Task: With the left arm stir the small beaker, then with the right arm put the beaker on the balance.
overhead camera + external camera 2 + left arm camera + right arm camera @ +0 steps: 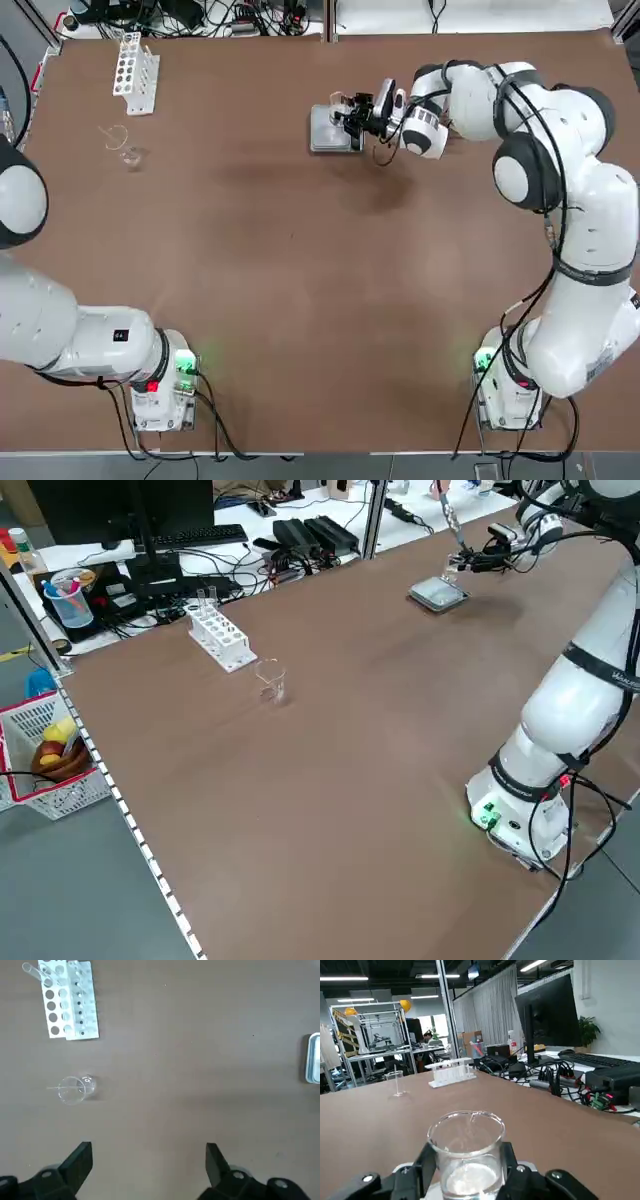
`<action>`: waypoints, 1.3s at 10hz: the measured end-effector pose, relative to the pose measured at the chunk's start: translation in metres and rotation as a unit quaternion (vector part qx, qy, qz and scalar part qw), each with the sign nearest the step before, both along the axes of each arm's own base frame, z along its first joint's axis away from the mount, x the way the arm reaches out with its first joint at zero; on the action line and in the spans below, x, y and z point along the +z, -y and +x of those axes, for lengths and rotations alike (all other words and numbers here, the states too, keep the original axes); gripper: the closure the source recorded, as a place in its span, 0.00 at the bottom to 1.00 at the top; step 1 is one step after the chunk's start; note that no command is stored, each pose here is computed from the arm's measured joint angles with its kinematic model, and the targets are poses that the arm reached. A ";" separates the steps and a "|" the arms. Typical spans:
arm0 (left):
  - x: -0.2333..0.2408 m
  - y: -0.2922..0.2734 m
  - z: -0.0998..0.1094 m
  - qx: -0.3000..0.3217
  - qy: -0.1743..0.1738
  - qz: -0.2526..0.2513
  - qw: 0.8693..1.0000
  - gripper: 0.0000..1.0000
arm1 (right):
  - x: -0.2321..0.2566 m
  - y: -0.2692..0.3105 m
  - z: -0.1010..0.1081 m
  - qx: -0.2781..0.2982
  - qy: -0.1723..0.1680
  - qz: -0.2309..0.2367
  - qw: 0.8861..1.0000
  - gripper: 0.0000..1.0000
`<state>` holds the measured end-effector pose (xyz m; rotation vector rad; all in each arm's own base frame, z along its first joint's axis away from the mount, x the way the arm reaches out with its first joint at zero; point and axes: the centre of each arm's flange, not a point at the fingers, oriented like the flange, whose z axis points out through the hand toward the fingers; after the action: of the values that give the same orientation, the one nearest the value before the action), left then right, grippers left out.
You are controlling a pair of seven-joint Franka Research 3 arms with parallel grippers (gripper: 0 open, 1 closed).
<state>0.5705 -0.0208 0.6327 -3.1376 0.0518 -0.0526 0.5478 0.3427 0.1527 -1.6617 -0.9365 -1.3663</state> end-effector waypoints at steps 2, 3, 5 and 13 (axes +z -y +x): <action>0.000 0.000 0.000 0.001 0.000 -0.002 1.000 0.00 | -0.009 0.000 0.007 -0.003 0.000 -0.004 1.000 0.42; 0.000 0.000 0.000 0.001 0.000 -0.002 1.000 0.00 | -0.012 -0.002 0.009 -0.003 0.000 -0.004 1.000 0.42; 0.000 -0.001 0.000 0.001 -0.001 -0.002 1.000 0.00 | -0.020 -0.004 0.012 -0.003 -0.001 -0.006 1.000 0.42; 0.000 -0.001 0.000 0.002 -0.001 -0.004 1.000 0.00 | -0.026 -0.003 0.015 -0.006 -0.004 -0.009 1.000 0.36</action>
<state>0.5704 -0.0197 0.6329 -3.1448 0.0468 -0.0511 0.5631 0.3455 0.1266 -1.6873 -0.9390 -1.3623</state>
